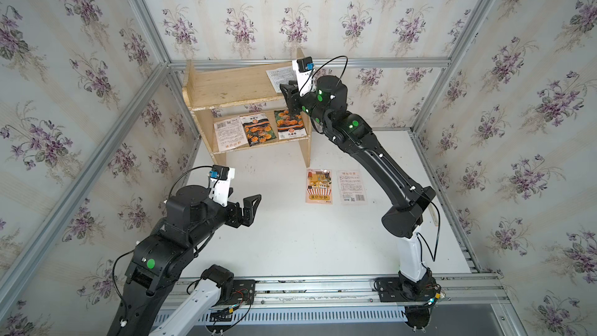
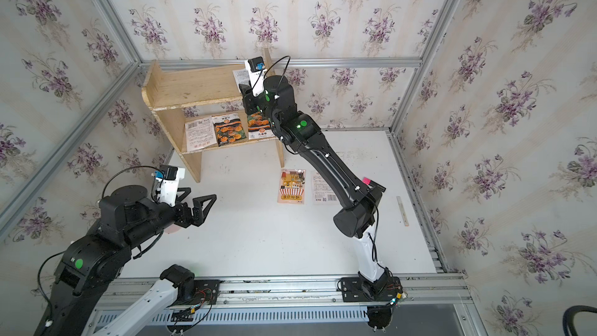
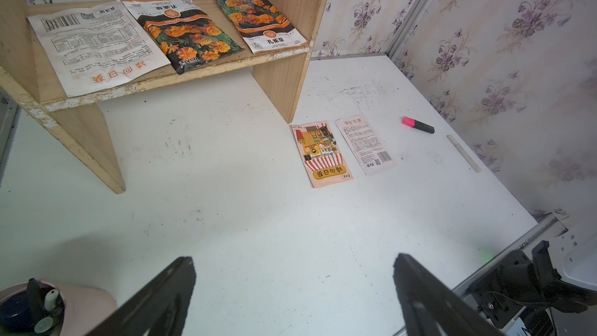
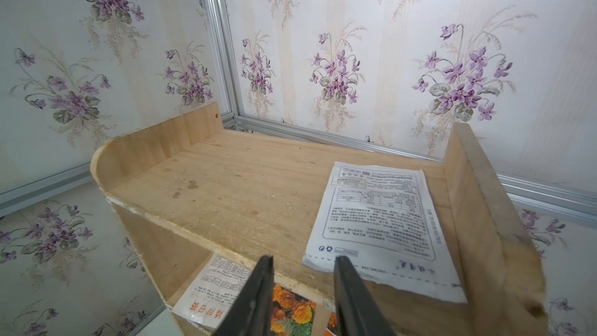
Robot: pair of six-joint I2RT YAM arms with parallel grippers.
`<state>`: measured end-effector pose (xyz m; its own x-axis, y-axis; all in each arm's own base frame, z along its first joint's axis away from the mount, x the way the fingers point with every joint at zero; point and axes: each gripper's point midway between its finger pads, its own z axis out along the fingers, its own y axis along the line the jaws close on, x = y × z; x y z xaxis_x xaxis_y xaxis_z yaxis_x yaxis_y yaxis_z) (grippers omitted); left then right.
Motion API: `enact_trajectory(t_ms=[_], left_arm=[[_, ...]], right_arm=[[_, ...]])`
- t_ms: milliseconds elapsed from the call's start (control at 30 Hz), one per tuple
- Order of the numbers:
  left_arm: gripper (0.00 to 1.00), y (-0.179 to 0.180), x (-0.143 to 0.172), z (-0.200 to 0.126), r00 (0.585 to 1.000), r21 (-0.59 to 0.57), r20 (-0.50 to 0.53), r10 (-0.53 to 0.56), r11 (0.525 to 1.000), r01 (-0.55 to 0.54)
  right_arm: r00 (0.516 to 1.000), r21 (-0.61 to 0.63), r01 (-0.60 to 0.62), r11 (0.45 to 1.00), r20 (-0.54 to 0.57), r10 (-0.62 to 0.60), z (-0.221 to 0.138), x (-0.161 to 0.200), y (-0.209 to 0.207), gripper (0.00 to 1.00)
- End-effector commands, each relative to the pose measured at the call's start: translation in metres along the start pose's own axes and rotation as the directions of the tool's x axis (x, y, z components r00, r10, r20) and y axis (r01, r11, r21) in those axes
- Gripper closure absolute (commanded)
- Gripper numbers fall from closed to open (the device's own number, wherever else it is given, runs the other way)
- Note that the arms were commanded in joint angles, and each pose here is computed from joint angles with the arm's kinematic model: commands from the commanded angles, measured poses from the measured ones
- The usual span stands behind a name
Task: Take the seed bag off the shelf
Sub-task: Adjust the seed packet on the shelf.
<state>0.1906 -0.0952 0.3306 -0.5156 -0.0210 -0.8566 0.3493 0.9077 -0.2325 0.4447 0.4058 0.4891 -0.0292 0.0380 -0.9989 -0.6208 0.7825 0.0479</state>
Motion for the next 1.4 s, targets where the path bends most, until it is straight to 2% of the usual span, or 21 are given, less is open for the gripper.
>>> enact_trajectory(t_ms=[0, 467, 800, 1367], left_arm=[[0.00, -0.002, -0.006, 0.000, 1.000, 0.009, 0.024, -0.009, 1.000, 0.009], [0.00, 0.002, 0.003, 0.002, 1.000, -0.004, 0.002, -0.021, 1.000, 0.021], [0.00, 0.003, 0.006, 0.007, 1.000, -0.006, -0.008, -0.023, 1.000, 0.023], [0.00, 0.004, 0.010, 0.009, 0.999, -0.006, -0.013, -0.038, 0.999, 0.038]], right_arm=[[0.999, 0.050, 0.029, 0.998, 0.038, -0.031, 0.005, -0.005, -0.008, 0.71], [0.996, 0.091, 0.027, 0.995, 0.080, -0.035, 0.030, 0.003, -0.033, 0.83], [0.999, 0.074, 0.020, 0.997, 0.041, -0.024, 0.039, 0.019, -0.045, 0.94], [0.996, -0.080, 0.035, 0.996, -0.080, -0.041, 0.030, 0.040, -0.020, 1.00]])
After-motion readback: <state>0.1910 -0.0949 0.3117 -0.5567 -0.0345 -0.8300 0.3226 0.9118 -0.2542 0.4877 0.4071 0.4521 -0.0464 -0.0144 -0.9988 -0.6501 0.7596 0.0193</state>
